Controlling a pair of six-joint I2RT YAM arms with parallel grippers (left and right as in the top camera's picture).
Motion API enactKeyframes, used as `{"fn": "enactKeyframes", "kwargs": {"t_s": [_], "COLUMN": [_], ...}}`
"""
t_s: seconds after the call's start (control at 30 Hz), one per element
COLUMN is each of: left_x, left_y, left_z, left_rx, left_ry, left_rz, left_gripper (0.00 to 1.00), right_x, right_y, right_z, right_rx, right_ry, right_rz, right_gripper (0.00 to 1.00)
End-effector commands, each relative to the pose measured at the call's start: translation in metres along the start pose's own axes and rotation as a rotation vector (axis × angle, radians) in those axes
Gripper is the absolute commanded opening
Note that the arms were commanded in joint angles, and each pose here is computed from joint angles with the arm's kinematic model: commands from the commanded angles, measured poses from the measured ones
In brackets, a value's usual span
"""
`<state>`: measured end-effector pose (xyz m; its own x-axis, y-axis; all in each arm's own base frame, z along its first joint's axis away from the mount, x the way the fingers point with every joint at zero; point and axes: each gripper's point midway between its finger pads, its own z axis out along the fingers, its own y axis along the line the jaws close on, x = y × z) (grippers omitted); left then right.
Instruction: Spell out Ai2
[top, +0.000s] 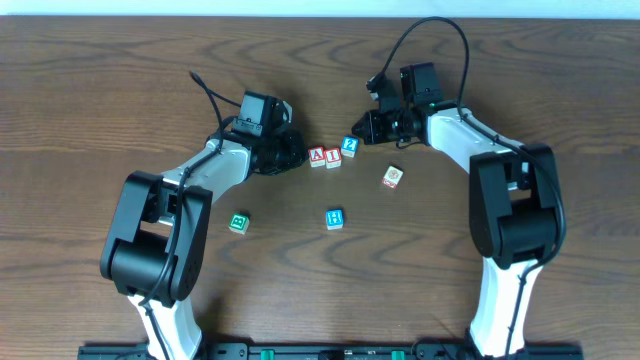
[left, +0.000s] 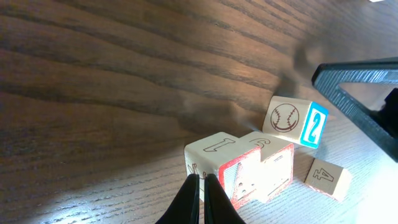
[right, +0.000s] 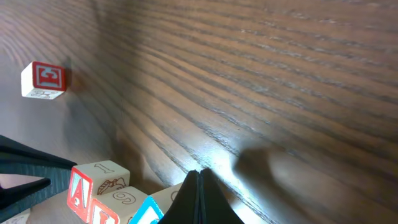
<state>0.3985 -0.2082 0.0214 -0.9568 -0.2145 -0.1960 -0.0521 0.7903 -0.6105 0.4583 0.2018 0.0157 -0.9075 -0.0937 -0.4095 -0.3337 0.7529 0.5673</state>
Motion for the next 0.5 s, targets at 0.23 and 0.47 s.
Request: {"fn": "enactKeyframes", "kwargs": {"t_s": [0.23,0.47], "left_x": [0.0040,0.0040], "left_y": [0.0091,0.0091], "left_z": [0.0053,0.0053], "left_rx": [-0.024,-0.024], "left_ry": [0.010,0.010], "left_rz": [-0.001,-0.001], "left_gripper": [0.06,0.06], "right_x": [0.0140,0.0120], "right_y": [0.0038,0.0039], "right_z": [0.0139,0.0135], "right_rx": [-0.086,-0.090], "right_ry": [0.043,0.036], "right_rz": [0.008,0.004], "right_gripper": [0.01,0.01]}}
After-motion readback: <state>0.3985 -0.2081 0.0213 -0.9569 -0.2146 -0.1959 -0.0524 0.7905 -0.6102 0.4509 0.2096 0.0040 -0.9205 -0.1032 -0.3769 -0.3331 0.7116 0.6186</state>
